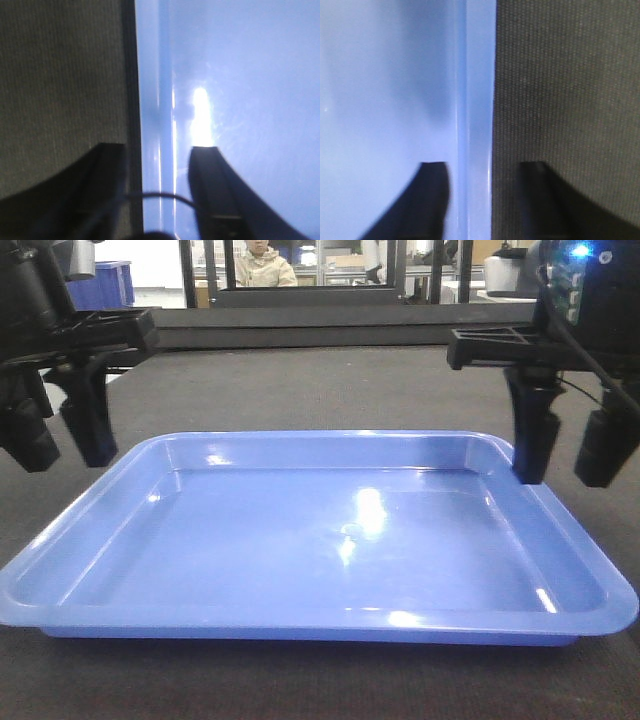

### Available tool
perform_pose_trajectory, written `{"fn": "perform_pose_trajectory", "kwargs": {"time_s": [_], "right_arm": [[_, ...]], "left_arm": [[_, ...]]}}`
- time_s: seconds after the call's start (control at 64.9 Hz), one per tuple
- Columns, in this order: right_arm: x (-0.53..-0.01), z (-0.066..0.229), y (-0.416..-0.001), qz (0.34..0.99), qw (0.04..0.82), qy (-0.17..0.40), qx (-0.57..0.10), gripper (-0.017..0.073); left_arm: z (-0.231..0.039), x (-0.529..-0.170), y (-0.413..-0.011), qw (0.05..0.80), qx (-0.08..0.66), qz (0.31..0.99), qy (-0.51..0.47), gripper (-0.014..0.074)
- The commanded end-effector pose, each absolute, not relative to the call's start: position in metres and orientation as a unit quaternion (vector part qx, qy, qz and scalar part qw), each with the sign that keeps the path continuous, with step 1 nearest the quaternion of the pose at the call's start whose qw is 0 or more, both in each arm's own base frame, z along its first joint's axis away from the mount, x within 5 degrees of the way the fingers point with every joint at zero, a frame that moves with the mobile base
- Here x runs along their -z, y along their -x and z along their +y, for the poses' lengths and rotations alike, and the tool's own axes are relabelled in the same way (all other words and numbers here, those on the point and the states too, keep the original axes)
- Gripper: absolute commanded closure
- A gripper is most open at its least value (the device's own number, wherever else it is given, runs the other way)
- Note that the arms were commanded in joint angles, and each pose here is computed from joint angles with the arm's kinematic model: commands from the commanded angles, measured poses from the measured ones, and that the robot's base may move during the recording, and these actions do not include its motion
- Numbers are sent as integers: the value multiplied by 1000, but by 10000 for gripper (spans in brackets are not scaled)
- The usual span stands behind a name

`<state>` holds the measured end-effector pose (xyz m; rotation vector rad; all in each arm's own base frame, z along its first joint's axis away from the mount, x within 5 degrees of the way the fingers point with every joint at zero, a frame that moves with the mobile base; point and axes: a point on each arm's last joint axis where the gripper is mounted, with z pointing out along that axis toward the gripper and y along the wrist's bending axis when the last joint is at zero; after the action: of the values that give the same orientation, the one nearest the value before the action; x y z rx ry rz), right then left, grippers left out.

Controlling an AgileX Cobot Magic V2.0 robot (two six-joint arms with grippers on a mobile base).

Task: Grab blue tray and place on right shelf
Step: 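Lower both grippers toward the side rims of the blue tray, then close both grippers on the tray's side rims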

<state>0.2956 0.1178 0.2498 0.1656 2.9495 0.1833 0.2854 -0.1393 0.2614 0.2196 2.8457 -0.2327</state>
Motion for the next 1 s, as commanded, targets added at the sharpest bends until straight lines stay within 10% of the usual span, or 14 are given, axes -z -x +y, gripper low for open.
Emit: {"fn": "perform_pose_trajectory", "kwargs": {"time_s": [0.0,0.986], "right_arm": [[-265,120,-300,988,127,-47,-74,39],[-231,121,-301,987,115,-77,-79,43]], "left_arm": [[-141,-278,-287,176,89,977,-83,244],[-145,-234,-310,108,98,987,-65,248]]}}
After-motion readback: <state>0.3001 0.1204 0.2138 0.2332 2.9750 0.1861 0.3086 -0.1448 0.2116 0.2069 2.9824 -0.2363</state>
